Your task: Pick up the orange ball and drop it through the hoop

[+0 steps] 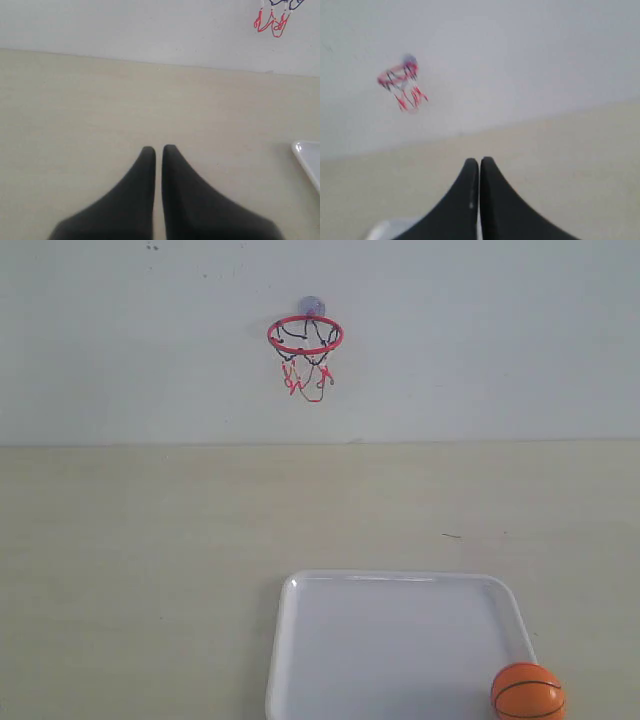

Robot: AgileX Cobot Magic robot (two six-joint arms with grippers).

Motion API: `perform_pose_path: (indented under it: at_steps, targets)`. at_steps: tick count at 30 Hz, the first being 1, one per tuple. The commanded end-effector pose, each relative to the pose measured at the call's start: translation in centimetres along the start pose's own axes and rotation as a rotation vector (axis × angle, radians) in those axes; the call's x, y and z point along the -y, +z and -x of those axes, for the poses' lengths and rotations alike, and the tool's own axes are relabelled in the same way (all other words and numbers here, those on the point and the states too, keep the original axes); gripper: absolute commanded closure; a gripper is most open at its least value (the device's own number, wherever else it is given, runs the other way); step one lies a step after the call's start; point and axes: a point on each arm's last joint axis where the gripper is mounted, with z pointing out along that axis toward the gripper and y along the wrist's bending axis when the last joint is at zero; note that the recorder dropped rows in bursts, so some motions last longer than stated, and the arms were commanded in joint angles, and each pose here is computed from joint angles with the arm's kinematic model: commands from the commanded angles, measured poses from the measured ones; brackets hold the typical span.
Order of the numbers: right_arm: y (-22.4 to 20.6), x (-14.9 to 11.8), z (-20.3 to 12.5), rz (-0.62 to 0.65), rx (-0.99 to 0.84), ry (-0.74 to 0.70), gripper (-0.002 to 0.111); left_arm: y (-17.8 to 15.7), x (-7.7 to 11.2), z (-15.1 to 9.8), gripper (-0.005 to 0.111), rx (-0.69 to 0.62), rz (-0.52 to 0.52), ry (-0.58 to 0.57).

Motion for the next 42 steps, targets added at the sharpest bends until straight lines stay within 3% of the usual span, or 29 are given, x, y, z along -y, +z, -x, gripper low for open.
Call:
perform_pose_path:
  at_steps: [1, 6, 9, 12, 14, 17, 20, 23, 28, 32, 37, 39, 42]
  targets:
    - [-0.7, -1.4, 3.2, 0.154, 0.362, -0.019, 0.108, 0.0, 0.0, -0.1, 0.103, 0.004, 0.004, -0.008]
    - [-3.1, -2.8, 6.2, 0.338, 0.775, -0.019, 0.108, 0.0, 0.0, -0.1, 0.103, 0.004, 0.004, -0.008]
    - [-3.6, -2.9, 6.8, 0.350, 0.853, -0.013, 0.108, 0.0, 0.0, -0.1, 0.103, 0.004, 0.004, -0.008]
    - [-2.8, -3.0, 8.4, 0.260, 0.704, -0.036, 0.108, 0.0, 0.0, -0.1, 0.103, 0.004, 0.004, -0.008]
    - [-2.0, -2.9, 9.2, 0.144, 0.500, -0.114, 0.108, 0.0, 0.0, -0.1, 0.103, 0.004, 0.004, -0.008]
    - [0.5, -2.1, 8.9, -0.034, 0.000, -0.460, 0.108, 0.0, 0.0, -0.1, 0.103, 0.004, 0.004, -0.008]
    - [2.2, -1.5, 7.4, -0.079, -0.316, -0.352, 0.108, 0.0, 0.0, -0.1, 0.103, 0.004, 0.004, -0.008]
    - [2.7, -1.1, 5.1, -0.169, -0.678, -0.117, 0.108, 0.0, 0.0, -0.1, 0.103, 0.004, 0.004, -0.006]
    - [3.6, -2.3, 5.3, -0.092, -0.809, -0.051, 0.108, 0.0, 0.0, -0.1, 0.103, 0.004, 0.004, -0.006]
    - [6.1, -2.8, 3.5, 0.008, -0.966, -0.052, 0.108, 0.0, 0.0, -0.1, 0.103, 0.004, 0.004, -0.006]
    - [9.6, -3.0, 1.9, 0.037, -1.136, -0.002, 0.106, 0.0, 0.0, -0.1, 0.103, 0.004, 0.004, -0.006]
    - [10.9, -3.0, 1.6, 0.040, -1.174, 0.014, 0.099, 0.0, 0.0, -0.1, 0.103, 0.004, 0.004, -0.006]
    - [12.5, -3.2, 1.1, 0.076, -1.212, 0.026, 0.072, 0.0, 0.0, -0.1, 0.103, 0.004, 0.004, -0.006]
